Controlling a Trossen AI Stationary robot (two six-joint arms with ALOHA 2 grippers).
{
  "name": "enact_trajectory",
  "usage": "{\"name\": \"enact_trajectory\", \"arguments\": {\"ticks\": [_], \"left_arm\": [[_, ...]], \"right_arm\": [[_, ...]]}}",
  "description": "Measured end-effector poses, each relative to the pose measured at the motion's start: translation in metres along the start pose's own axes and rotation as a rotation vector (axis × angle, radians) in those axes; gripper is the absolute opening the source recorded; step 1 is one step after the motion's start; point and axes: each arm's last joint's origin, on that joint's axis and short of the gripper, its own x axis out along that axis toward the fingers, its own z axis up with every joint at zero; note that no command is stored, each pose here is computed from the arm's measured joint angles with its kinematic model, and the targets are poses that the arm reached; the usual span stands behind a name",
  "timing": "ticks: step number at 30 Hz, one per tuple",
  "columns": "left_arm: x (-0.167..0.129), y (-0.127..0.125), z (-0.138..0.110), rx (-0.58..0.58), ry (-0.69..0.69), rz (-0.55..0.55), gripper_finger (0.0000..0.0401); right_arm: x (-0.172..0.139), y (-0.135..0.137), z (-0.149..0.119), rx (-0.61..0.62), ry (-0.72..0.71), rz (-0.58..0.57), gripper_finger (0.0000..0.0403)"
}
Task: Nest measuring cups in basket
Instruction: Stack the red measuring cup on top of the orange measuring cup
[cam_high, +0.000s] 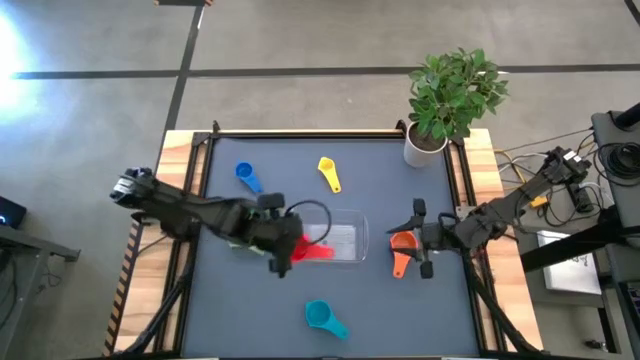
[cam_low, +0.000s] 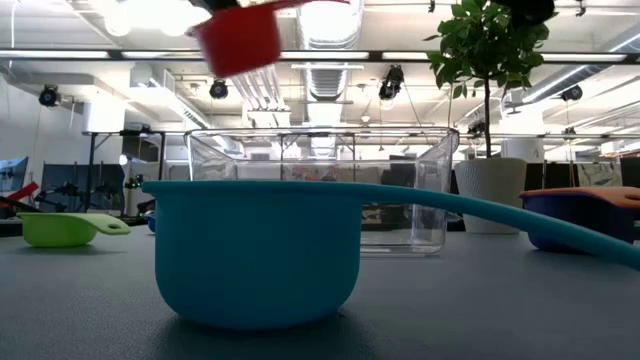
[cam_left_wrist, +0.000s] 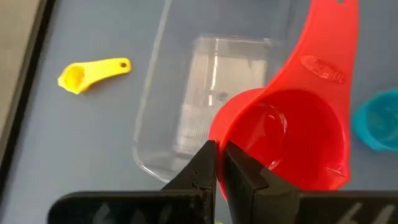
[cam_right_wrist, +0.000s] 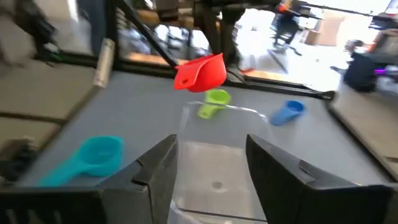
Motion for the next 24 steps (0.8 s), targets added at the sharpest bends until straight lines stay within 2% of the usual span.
{"name": "enact_trajectory", "arguments": {"ticks": [5, 10, 14, 19, 24], "left_arm": [[0.019, 0.017, 0.022, -0.048, 0.009, 0.043, 0.0], [0.042, 0.024, 0.039, -0.041, 0.027, 0.072, 0.0], [0.055, 0.025, 0.05, -0.022, 0.026, 0.112, 0.0], [0.065, 0.026, 0.062, 0.003, 0.026, 0.125, 0.0], [0.07, 0.028, 0.067, -0.001, 0.005, 0.149, 0.0]], "right_arm": [[0.017, 0.005, 0.011, -0.137, 0.09, -0.147, 0.0205], [0.038, 0.013, 0.011, -0.232, 0.169, -0.298, 0.022], [0.05, 0.017, 0.011, -0.252, 0.195, -0.322, 0.0229], [0.062, 0.007, 0.01, -0.227, 0.222, -0.357, 0.0242], [0.076, -0.01, 0.011, -0.149, 0.261, -0.29, 0.0252]]}}
